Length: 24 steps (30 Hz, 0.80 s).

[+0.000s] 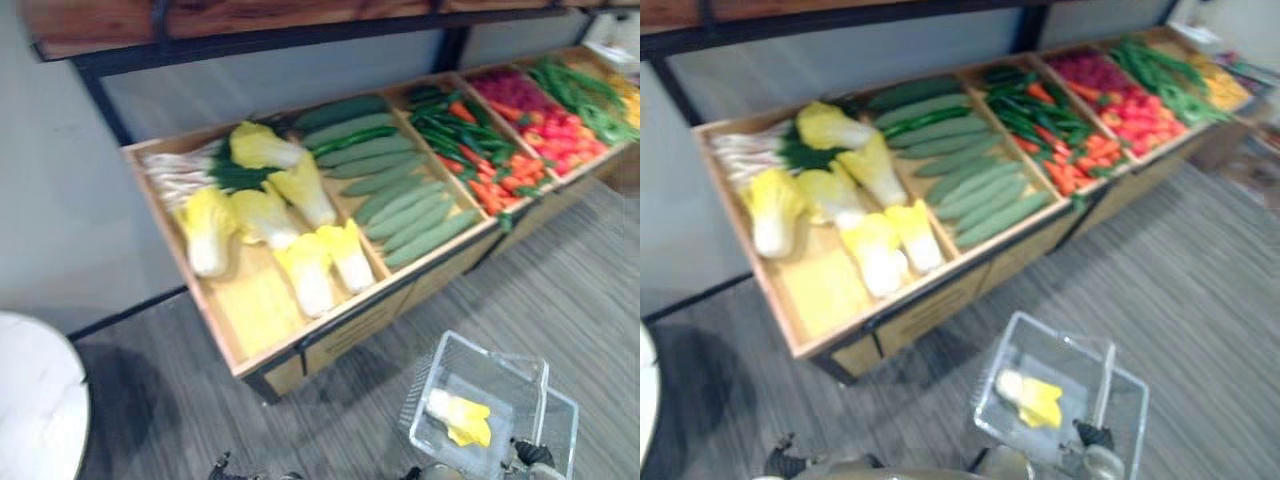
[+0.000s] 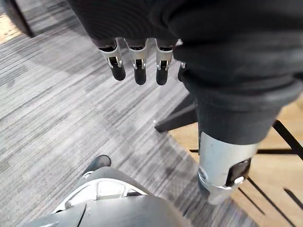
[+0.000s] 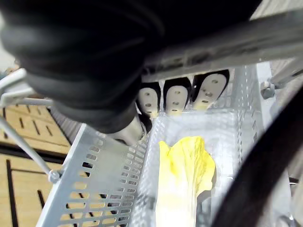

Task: Pick vegetable in the basket

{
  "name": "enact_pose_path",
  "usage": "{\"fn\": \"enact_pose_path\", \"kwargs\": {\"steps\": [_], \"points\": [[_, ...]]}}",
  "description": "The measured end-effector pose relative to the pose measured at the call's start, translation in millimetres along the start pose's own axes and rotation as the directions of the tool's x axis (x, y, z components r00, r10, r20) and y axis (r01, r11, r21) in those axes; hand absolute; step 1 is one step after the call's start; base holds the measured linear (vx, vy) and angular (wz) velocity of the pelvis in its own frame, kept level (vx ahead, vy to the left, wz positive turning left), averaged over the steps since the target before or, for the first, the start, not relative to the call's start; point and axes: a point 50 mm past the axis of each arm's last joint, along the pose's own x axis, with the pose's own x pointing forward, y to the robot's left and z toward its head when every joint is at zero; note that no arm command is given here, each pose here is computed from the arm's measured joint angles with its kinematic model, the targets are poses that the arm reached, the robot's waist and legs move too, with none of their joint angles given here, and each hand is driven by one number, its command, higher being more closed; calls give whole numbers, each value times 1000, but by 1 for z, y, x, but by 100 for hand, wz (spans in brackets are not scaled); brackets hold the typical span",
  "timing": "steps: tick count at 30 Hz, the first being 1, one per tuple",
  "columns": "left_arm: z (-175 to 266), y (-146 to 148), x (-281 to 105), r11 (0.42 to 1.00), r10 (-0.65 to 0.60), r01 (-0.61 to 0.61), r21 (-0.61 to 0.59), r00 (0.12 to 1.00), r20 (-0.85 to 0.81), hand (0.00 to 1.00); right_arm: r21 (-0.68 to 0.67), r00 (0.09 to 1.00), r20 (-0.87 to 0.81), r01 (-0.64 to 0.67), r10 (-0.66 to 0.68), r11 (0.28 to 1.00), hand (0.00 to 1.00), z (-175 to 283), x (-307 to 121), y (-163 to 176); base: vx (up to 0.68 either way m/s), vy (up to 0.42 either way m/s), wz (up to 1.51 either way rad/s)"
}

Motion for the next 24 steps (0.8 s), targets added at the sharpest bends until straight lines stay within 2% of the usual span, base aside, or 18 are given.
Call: {"fn": "enact_pose_path", "kwargs": {"steps": [4,9,14,18,24], "points": [[8,-2,3,1000,-2,2,-9,1000,15,0,-2,1000,-9,7,-7,1000,100,2,2,1,-18,-161,-104],[21,-28,2,997,-49,51,-62,998,35,0,-36,1000,-3,24,-24,999,100,6,3,-5,-44,-249,-98],[14,-27,0,997,-35,36,-75,999,9,0,-65,998,-31,57,-59,996,100,-7,-1,-15,-40,-139,-82],[4,-32,-5,992,-13,9,-125,1000,-29,0,-88,999,-7,39,-40,995,100,-2,1,-13,15,18,-161],[9,-35,-5,991,-9,8,-137,1000,-11,0,-100,999,-17,38,-40,994,100,-7,-1,-14,37,172,-114]]}}
